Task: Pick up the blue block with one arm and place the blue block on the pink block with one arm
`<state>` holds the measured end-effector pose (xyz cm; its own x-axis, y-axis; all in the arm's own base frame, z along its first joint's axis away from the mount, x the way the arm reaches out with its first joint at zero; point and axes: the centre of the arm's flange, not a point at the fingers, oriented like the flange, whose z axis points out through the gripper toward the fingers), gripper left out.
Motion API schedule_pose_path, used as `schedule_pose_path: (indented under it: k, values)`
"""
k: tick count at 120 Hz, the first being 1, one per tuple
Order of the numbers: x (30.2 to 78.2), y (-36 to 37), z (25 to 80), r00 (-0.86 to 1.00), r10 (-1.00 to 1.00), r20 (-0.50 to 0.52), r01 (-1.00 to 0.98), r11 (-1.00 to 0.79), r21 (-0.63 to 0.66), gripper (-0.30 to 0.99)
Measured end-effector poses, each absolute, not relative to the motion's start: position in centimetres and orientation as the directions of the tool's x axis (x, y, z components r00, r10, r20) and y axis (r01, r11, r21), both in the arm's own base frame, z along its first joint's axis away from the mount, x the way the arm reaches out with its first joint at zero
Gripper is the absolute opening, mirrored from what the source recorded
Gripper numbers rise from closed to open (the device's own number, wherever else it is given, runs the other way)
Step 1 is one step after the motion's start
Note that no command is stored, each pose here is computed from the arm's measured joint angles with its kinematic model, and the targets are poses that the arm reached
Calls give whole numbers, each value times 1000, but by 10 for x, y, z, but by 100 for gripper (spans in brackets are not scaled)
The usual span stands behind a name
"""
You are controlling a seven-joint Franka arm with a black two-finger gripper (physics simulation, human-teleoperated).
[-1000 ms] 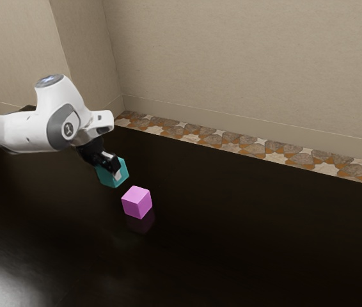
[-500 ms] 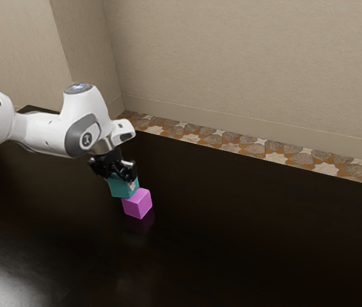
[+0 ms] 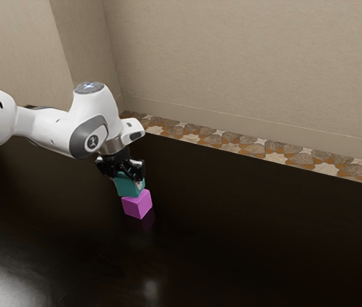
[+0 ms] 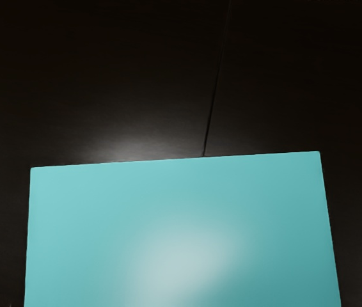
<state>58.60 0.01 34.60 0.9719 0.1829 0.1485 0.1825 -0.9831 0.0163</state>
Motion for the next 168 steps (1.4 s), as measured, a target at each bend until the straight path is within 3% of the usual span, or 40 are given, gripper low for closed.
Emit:
schedule_pose_path:
  k: [92, 119, 140, 153, 168]
  values:
    - [587, 3, 342, 983, 42, 179, 45, -999, -16, 37]
    - [588, -3, 346, 983, -6, 186, -2, -1000, -19, 57]
    - [576, -3, 446, 942, -52, 331, -30, -997, -72, 64]
    - [581, 1, 542, 909, -28, 415, -4, -998, -59, 66]
    - [571, 11, 587, 938, 22, 345, 29, -999, -15, 67]
